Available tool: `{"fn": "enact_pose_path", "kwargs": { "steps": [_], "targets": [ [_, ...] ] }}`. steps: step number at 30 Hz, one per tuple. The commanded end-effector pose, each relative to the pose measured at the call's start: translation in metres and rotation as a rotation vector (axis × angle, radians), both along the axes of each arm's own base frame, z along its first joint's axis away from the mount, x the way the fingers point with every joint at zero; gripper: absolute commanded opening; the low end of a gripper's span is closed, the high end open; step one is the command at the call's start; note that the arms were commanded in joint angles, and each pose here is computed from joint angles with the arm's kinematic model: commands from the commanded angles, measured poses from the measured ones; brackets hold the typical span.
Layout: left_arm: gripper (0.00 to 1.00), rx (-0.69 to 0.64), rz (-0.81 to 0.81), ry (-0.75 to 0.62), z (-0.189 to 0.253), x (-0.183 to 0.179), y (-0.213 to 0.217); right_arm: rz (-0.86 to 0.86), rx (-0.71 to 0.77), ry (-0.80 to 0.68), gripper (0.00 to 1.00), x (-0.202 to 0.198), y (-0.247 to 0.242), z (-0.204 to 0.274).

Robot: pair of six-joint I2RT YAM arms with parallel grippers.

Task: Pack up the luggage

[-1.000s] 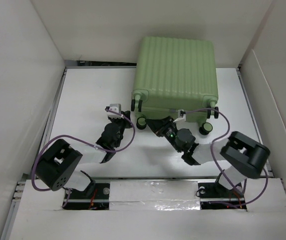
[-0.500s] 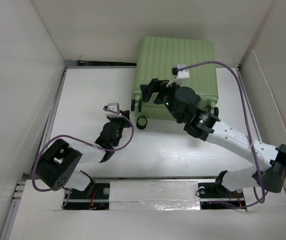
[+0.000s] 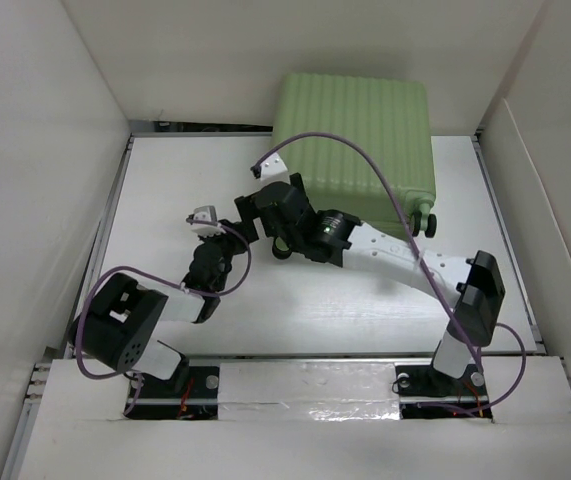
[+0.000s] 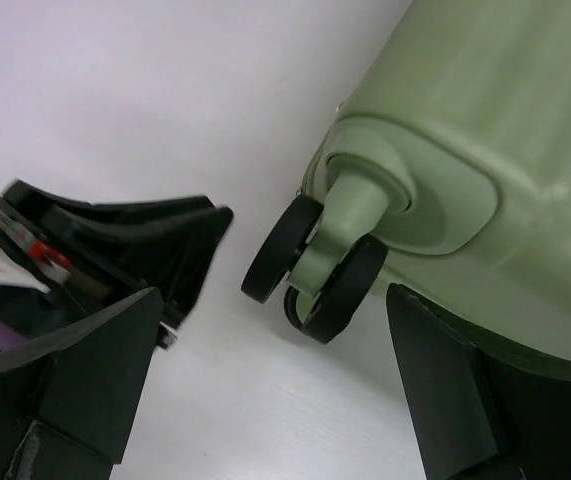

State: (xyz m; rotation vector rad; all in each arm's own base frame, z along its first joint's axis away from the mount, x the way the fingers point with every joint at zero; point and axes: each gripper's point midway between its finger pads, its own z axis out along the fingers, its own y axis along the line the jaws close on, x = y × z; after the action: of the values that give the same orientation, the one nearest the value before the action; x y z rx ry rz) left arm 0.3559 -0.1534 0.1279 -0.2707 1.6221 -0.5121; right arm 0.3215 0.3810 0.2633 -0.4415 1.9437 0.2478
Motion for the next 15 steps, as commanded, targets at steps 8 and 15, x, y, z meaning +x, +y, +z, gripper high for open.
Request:
{"fn": "enact_pose_path", "kwargs": {
  "steps": [8,15],
  "targets": [
    [0.18,-0.265,-0.022,-0.027,0.017,-0.008,0.004,-0.254,0.032,-0.015,0.96,0.028,-0.002,-0.018],
    [0.22,-0.219,-0.12,-0.042,0.02,-0.019,-0.016,-0.356,0.113,-0.043,0.37,0.043,-0.014,-0.015]
  ]
}}
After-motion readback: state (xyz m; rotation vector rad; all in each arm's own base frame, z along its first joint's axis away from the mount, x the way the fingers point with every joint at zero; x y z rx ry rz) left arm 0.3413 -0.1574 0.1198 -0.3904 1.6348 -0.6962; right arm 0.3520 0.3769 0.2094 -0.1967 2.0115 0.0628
